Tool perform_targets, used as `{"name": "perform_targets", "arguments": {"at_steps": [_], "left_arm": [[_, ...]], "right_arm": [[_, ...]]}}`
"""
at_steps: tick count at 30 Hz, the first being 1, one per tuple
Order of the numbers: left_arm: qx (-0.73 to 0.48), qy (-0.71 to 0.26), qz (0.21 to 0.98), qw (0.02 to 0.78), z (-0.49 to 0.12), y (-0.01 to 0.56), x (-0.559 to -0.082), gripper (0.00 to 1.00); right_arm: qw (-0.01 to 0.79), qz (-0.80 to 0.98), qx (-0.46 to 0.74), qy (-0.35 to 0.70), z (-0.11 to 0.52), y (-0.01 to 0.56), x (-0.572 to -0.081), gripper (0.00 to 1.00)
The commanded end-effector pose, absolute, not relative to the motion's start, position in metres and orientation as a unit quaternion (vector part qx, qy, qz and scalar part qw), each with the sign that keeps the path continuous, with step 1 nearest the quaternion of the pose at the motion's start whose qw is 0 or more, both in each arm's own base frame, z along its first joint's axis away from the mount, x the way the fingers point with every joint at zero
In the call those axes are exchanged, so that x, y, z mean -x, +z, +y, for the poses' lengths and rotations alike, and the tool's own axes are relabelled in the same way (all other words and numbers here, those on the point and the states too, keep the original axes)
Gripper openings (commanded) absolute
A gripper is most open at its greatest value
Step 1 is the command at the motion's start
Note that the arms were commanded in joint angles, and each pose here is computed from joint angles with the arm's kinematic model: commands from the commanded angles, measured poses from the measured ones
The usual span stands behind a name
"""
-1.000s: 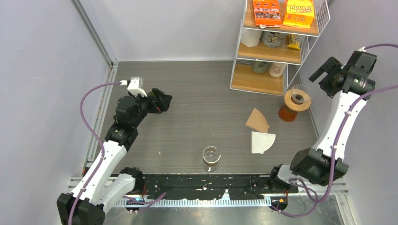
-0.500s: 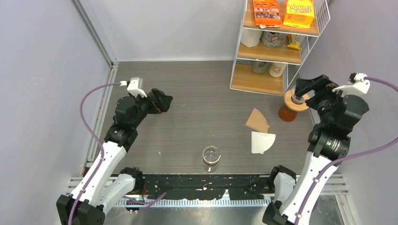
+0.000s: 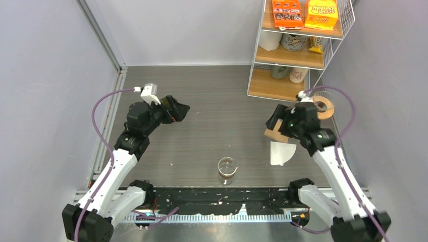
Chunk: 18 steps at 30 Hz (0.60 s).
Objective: Place the coffee filter in the dripper
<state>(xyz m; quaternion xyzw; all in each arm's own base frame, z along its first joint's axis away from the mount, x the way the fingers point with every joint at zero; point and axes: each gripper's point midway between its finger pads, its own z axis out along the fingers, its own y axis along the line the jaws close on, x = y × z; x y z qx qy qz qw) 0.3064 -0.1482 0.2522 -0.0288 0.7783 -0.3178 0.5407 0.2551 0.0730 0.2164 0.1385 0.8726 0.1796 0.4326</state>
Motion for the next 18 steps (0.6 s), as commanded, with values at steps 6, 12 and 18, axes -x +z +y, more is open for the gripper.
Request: {"name": "perform_targets", "arguments": {"at_steps": [6, 12, 18], "left_arm": [[0.011, -0.344, 0.751, 0.563, -0.156, 0.283, -0.309, 1.00], [0.000, -0.357, 0.752, 0.554, -0.164, 0.276, -0.313, 1.00], [-0.001, -0.360, 0.756, 0.546, -0.166, 0.270, -0.314, 0.99]], "right_arm": [[0.284, 0.925, -0.244, -0.065, 0.006, 0.086, -0.224, 0.96], [0.241, 0.922, -0.303, -0.008, -0.013, 0.047, -0.213, 1.00], [0.226, 0.925, -0.306, 0.005, -0.012, 0.031, -0.214, 0.95]]}}
